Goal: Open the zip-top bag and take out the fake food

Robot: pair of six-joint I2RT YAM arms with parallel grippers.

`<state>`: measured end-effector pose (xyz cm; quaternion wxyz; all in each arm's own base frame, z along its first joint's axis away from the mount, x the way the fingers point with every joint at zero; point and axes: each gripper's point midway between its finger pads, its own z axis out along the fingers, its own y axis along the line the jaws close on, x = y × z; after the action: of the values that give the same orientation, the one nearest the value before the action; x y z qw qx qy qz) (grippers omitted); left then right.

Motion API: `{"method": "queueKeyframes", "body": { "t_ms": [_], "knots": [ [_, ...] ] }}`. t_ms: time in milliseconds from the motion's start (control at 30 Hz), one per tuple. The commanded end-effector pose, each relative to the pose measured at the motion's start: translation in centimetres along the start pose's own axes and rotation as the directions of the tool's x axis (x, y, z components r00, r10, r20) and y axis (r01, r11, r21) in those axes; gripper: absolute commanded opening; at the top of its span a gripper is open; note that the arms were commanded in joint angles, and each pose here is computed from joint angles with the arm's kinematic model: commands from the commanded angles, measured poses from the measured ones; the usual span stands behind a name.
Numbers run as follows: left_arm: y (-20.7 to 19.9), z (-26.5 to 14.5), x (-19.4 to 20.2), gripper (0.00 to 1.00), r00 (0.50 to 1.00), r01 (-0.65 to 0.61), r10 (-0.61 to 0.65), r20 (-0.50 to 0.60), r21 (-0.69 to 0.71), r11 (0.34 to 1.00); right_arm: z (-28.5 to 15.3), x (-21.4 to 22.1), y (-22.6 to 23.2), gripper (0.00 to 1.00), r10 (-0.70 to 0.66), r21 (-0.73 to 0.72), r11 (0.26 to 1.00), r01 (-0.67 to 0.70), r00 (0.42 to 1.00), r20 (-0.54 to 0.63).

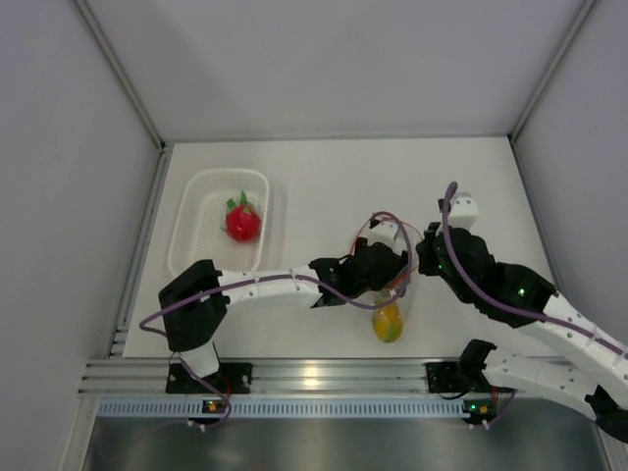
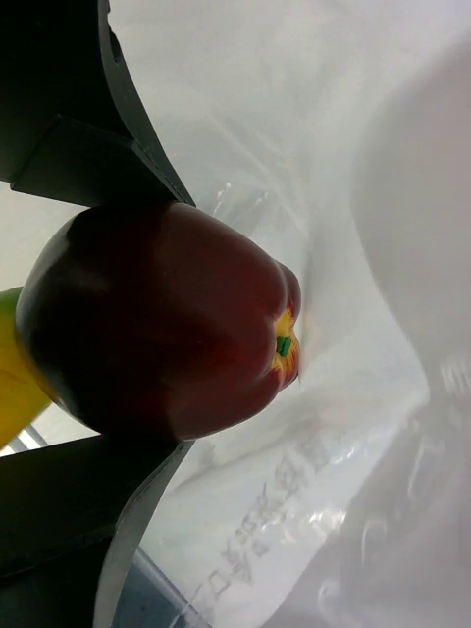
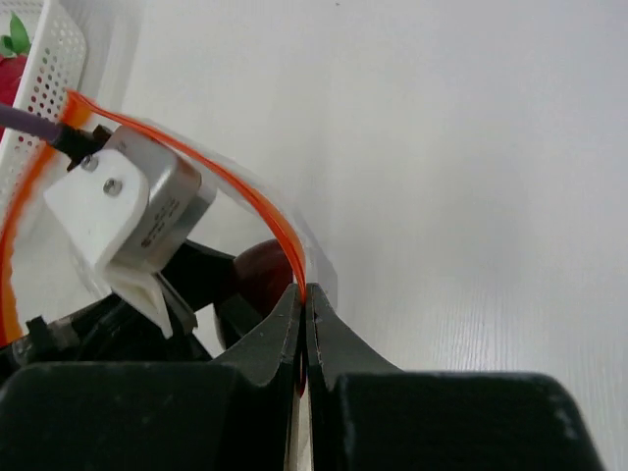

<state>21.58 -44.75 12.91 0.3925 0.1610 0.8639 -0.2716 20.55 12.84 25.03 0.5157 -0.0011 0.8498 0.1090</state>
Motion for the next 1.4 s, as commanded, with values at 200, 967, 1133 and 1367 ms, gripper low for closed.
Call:
{"method": "queueKeyframes", "body": {
  "t_ms": [200, 967, 1133, 1367],
  "knots": [
    [2.6, -3.9, -2.5, 0.0, 0.986, -0.114, 0.116, 0.12, -0.026, 0.993, 3.1, -2.7, 5.7, 0.0, -0.241, -0.104, 0.966, 0.235, 0.969, -0.056],
    [6.9, -14.8, -9.7, 0.0, 0.909, 0.2, -0.149, 0.389, -0.094, 0.975, 3.7, -0.9, 10.3, 0.0, -0.004, -0.251, 0.968, 0.002, 1.0, -0.009],
    [7.1, -16.2, -10.8, 0.0, 0.886, 0.248, -0.195, 0.421, -0.074, 0.966, 3.9, -0.3, 11.3, 0.0, -0.028, -0.266, 0.964, 0.021, 0.999, -0.022],
    [6.7, -21.0, -13.6, 0.0, 0.85, 0.242, -0.223, 0.477, 0.022, 0.97, 6.2, 0.6, 9.7, 0.0, -0.072, -0.112, 0.991, 0.068, 0.997, -0.027]
  ]
}}
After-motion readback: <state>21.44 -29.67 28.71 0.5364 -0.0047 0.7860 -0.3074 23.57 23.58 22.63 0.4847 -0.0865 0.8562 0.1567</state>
